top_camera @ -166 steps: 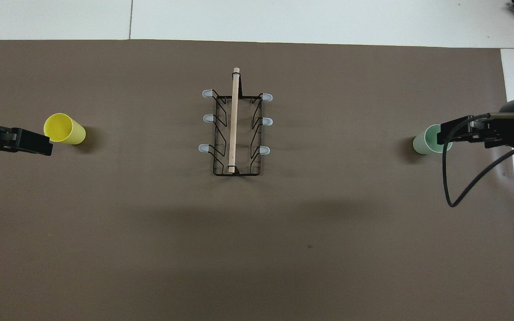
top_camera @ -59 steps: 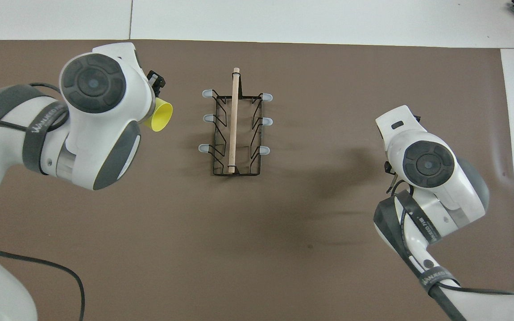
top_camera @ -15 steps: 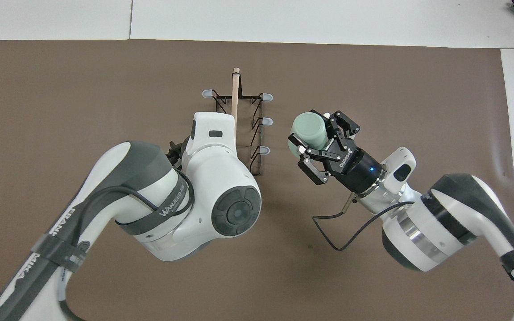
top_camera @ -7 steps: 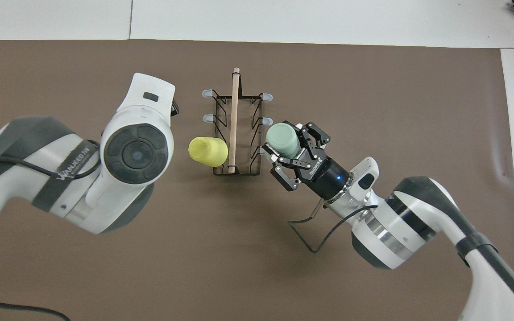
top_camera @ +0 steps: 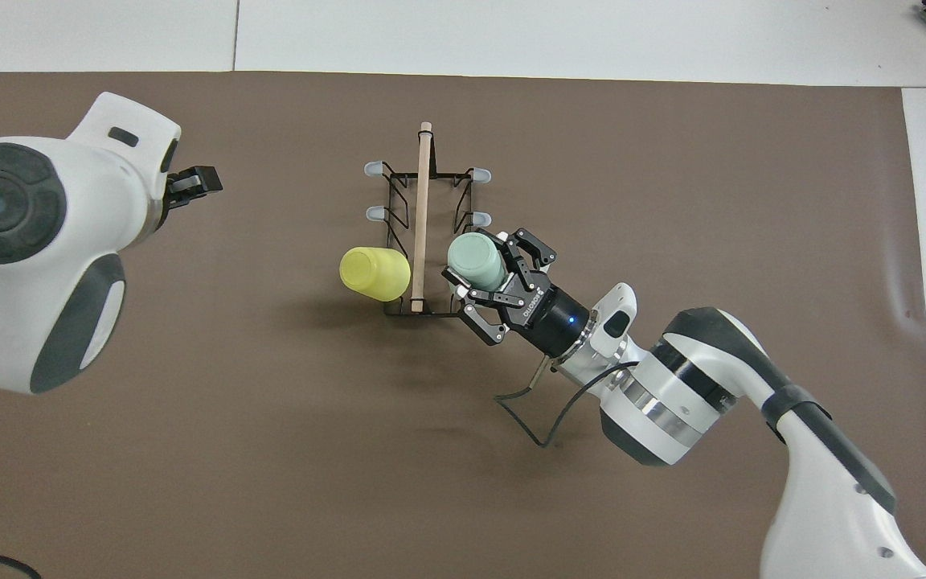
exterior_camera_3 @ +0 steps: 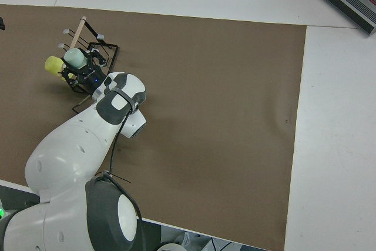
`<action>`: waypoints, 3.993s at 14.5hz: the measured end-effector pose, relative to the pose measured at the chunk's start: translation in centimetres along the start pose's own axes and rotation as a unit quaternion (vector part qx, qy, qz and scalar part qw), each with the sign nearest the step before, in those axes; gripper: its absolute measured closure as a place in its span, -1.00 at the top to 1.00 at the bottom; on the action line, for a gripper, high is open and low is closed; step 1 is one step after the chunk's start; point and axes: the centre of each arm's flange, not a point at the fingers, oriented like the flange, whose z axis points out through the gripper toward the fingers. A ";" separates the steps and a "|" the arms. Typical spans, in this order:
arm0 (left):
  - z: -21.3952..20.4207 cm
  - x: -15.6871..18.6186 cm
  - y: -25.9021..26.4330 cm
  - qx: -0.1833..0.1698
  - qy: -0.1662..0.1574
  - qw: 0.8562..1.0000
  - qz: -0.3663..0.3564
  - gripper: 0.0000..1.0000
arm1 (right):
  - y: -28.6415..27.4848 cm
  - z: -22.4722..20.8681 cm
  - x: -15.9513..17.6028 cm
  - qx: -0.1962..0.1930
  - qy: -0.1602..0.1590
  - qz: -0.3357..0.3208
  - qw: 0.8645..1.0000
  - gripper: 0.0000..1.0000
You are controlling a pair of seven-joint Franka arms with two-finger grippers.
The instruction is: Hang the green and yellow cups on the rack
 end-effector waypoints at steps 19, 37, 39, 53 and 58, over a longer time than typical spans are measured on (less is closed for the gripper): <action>-8.4 5.2 -16.2 -0.063 -0.101 0.981 0.151 1.00 | 0.5 -1.5 -4.8 -0.005 -0.021 0.000 1.000 1.00; -9.4 2.9 -12.3 -0.096 -0.160 0.963 0.192 1.00 | 7.5 -2.3 14.0 0.009 -0.209 -0.161 0.964 1.00; -9.4 2.6 -12.1 -0.096 -0.167 0.962 0.195 1.00 | 9.8 -3.3 17.3 0.020 -0.246 -0.184 0.951 1.00; -9.3 2.3 -12.0 -0.083 -0.176 0.958 0.210 1.00 | 15.2 -13.9 32.2 0.081 -0.495 -0.111 0.858 1.00; -9.4 2.3 -12.0 -0.083 -0.176 0.958 0.211 1.00 | 12.2 -13.9 37.7 -0.013 -0.587 0.022 0.809 1.00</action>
